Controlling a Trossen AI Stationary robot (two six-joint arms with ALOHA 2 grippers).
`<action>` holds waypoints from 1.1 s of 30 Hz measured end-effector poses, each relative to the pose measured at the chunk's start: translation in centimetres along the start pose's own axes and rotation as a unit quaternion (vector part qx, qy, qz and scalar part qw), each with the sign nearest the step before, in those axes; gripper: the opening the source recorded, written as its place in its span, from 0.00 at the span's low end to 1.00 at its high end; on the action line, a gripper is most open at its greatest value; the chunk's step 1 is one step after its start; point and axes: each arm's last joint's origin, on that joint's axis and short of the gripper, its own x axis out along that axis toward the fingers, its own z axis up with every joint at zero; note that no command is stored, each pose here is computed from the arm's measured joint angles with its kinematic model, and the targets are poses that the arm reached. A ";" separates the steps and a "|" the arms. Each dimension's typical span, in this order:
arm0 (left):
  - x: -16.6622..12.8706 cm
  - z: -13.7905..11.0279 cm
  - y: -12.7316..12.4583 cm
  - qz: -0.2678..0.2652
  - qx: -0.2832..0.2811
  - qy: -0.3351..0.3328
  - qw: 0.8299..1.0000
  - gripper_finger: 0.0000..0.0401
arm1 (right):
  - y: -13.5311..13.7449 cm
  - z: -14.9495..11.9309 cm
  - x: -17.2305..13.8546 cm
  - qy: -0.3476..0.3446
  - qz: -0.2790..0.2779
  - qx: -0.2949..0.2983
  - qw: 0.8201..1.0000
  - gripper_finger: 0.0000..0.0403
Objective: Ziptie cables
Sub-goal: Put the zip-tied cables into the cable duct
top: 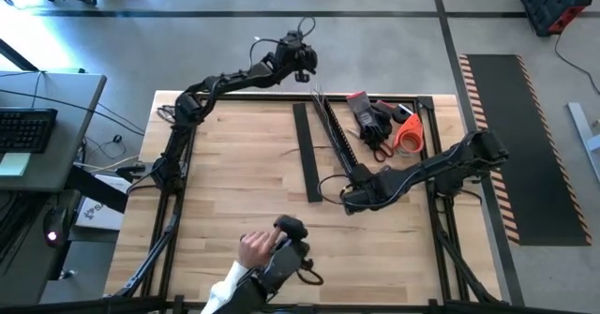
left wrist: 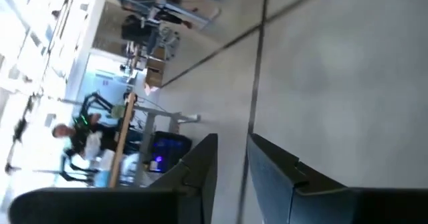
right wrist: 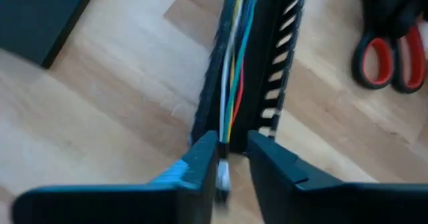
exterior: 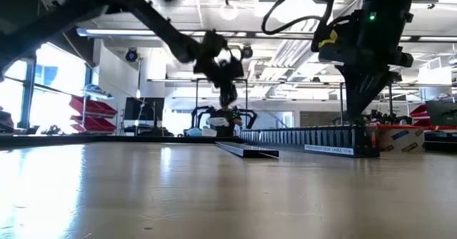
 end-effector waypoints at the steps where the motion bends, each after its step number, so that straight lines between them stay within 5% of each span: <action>1: -0.7 0.5 0.8 0.000 -0.020 -0.003 1.000 0.18 | 0.1 -0.2 -0.1 0.003 0.002 0.000 1.000 0.19; 6: -4.9 2.6 4.6 -0.019 -0.128 -0.041 0.991 0.15 | 0.5 -1.3 -0.6 0.017 0.013 -0.011 1.000 0.37; 13: -11.4 4.0 6.4 -0.134 -0.250 -0.109 0.953 0.03 | 1.5 -4.0 -2.0 -0.062 0.034 -0.020 0.997 0.50; 25: -22.5 5.4 -2.9 -0.280 -0.294 -0.151 0.901 0.00 | 0.9 -5.9 4.2 -0.117 0.122 0.031 0.985 0.41; 33: -28.1 5.1 -9.2 -0.300 -0.309 -0.143 0.891 0.00 | 0.5 -6.3 4.9 -0.113 0.127 0.010 0.985 0.06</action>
